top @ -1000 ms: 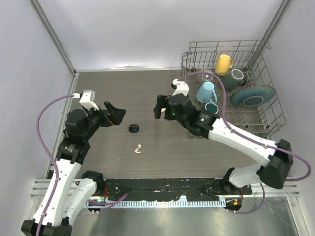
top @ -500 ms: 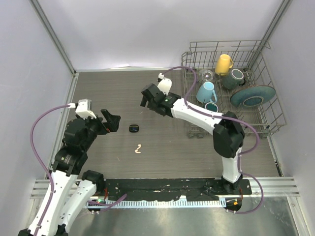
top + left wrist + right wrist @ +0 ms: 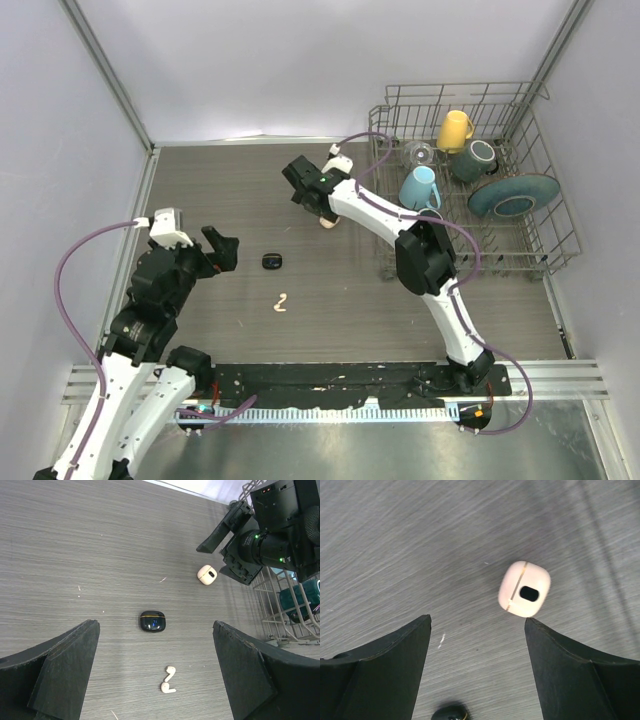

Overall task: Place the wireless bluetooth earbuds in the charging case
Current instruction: Pick up the charging case at the center of the board.

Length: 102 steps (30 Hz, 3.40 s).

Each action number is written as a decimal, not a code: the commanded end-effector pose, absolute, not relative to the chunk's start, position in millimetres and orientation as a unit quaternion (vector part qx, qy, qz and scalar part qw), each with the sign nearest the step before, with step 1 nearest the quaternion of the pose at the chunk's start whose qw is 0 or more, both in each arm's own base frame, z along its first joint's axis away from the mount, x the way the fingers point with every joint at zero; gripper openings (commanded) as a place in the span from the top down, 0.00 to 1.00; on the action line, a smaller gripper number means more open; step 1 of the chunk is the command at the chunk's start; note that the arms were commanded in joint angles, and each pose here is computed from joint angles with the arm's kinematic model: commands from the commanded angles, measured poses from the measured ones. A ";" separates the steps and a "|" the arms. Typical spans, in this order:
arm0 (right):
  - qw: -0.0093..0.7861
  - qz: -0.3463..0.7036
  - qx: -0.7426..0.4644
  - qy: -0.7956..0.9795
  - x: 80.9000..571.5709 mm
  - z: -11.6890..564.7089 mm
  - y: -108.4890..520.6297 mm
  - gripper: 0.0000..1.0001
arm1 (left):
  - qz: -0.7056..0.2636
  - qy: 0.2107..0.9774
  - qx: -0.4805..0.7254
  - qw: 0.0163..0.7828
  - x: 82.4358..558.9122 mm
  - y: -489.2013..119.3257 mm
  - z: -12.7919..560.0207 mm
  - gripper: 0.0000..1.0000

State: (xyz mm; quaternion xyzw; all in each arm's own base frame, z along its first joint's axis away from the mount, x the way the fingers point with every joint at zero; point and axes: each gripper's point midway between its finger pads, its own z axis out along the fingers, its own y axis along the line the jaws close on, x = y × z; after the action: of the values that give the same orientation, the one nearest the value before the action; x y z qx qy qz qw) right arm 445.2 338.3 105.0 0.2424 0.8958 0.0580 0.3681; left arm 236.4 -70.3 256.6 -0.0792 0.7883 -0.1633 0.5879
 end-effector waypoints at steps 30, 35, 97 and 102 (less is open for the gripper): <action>0.331 0.004 0.305 0.893 454.6 63.8 298.4 0.31 | -0.136 0.782 -0.082 0.603 236.3 -60.9 258.2 0.00; 0.331 0.007 0.307 0.893 460.1 59.2 298.0 0.31 | -0.134 0.783 -0.082 0.602 236.5 -60.5 257.5 0.00; 0.466 0.421 0.131 0.767 353.8 276.0 335.2 0.99 | -0.201 0.791 -0.025 0.578 233.8 -89.8 257.1 0.00; 0.482 0.438 0.186 0.736 335.9 285.0 303.4 0.99 | -0.242 0.779 -0.010 0.578 231.4 -104.5 264.4 0.00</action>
State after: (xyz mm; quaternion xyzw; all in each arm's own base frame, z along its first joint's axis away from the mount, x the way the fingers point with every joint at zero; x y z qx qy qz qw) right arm 335.9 324.4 232.1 0.1358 0.8025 0.3911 0.4297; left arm 231.9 -86.7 246.1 -0.0393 0.8008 -0.1942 0.5653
